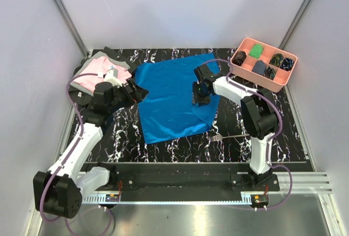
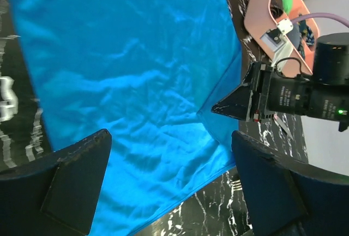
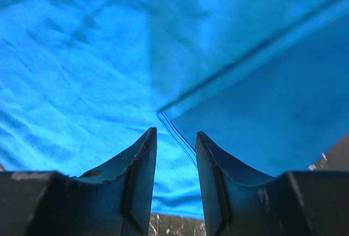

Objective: Fold the napkin, place the utensils inside, and roll it up

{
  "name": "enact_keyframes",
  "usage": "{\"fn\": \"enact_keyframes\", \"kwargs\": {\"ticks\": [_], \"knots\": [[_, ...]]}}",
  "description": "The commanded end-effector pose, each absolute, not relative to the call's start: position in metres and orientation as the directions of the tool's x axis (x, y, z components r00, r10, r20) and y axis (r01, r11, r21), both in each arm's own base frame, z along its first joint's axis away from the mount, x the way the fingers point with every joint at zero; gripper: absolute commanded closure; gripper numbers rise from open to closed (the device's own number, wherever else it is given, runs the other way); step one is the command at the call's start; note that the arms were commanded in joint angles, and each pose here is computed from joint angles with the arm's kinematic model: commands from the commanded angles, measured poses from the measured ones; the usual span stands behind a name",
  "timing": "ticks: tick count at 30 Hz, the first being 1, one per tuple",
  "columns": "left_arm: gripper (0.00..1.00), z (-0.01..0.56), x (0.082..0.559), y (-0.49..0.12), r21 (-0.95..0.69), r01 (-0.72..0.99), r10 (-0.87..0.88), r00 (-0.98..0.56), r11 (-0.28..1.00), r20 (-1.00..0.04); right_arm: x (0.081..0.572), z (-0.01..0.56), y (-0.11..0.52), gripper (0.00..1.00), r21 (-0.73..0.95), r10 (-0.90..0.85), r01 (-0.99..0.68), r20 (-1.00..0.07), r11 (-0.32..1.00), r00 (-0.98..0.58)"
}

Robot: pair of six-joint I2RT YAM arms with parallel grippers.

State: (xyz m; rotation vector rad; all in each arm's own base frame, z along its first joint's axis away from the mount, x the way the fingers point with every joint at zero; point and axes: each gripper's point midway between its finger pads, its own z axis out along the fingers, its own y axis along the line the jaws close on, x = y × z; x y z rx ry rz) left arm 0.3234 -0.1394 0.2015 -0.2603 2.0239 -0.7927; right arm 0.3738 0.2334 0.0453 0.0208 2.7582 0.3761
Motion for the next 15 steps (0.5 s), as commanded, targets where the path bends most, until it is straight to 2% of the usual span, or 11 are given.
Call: {"fn": "enact_keyframes", "kwargs": {"ticks": [1, 15], "knots": [[0.05, 0.206, 0.302, -0.124, -0.577, 0.106, -0.415, -0.591, 0.81, -0.691, 0.383, 0.045, 0.246, 0.57, 0.205, 0.007, -0.075, -0.374, 0.976, -0.927], [0.04, 0.216, 0.289, -0.099, -0.464, 0.127, -0.308, -0.593, 0.877, -0.744, 0.374, 0.022, 0.252, 0.57, 0.068, -0.075, -0.103, -0.335, 0.992, -0.939]]}}
